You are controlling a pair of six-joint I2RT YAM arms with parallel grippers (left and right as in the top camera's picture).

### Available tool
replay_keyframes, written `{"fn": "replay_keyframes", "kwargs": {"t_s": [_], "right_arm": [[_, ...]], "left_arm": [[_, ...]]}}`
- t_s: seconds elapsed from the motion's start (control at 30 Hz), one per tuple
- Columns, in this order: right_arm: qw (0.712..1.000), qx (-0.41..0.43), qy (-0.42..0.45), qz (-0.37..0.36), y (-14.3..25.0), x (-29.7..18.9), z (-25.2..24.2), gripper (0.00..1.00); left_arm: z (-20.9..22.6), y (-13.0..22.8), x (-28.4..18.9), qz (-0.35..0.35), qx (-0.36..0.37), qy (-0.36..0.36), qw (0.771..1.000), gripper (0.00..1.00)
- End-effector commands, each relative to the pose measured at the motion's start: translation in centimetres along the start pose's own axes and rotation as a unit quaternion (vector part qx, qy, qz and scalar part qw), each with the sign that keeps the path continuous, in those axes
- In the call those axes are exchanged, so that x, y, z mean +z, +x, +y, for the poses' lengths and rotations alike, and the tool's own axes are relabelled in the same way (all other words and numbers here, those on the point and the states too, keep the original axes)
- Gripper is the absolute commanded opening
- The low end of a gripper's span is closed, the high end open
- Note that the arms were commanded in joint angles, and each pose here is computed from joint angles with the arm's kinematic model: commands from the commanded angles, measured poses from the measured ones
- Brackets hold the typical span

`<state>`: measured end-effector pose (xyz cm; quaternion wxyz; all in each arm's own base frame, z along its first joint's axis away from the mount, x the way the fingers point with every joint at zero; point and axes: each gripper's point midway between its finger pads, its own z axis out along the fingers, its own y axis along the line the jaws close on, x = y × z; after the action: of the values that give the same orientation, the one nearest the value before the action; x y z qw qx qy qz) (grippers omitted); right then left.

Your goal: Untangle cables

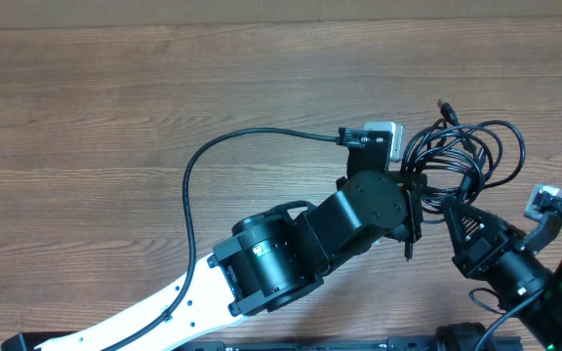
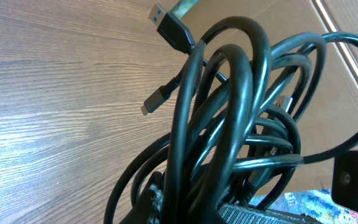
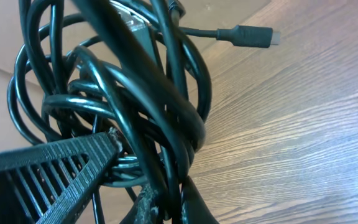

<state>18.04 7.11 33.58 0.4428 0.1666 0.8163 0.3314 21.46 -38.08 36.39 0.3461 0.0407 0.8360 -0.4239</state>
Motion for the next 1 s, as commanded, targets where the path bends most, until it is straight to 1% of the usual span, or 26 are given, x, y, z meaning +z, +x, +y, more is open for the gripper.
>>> {"fn": "replay_keyframes", "kwargs": {"t_s": [0.0, 0.13, 0.33, 0.57, 0.7, 0.8, 0.97], "right_arm": [[0.995, -0.077, -0.048, 0.043, 1.7, -0.2, 1.4, 0.04], [0.979, -0.154, -0.099, 0.086, 3.7, -0.6, 2.6, 0.04], [0.962, -0.208, -0.127, 0.121, 5.6, -1.1, 2.8, 0.04], [0.958, -0.216, -0.110, 0.155, 7.2, -1.4, 1.5, 0.04], [0.956, -0.217, -0.105, 0.169, 7.8, -1.6, 1.0, 0.04], [0.954, -0.222, -0.103, 0.174, 8.1, -1.7, 0.9, 0.04], [0.953, -0.220, -0.100, 0.183, 8.5, -1.8, 0.6, 0.04]], "left_arm": [[-0.4, -1.9, -0.8, -0.044, -0.025, -0.001, 0.999, 0.04], [0.1, -2.5, -0.8, -0.064, -0.054, -0.013, 0.996, 0.04], [0.5, -3.2, -1.0, -0.085, -0.077, -0.024, 0.993, 0.04], [-0.5, -4.0, -1.1, -0.099, -0.106, 0.000, 0.989, 0.04], [-0.8, -4.3, -1.1, -0.105, -0.108, 0.008, 0.989, 0.04], [-0.6, -5.0, -1.3, -0.126, -0.111, 0.001, 0.986, 0.04], [-1.4, -5.9, -1.5, -0.141, -0.122, 0.020, 0.982, 0.04]]}}
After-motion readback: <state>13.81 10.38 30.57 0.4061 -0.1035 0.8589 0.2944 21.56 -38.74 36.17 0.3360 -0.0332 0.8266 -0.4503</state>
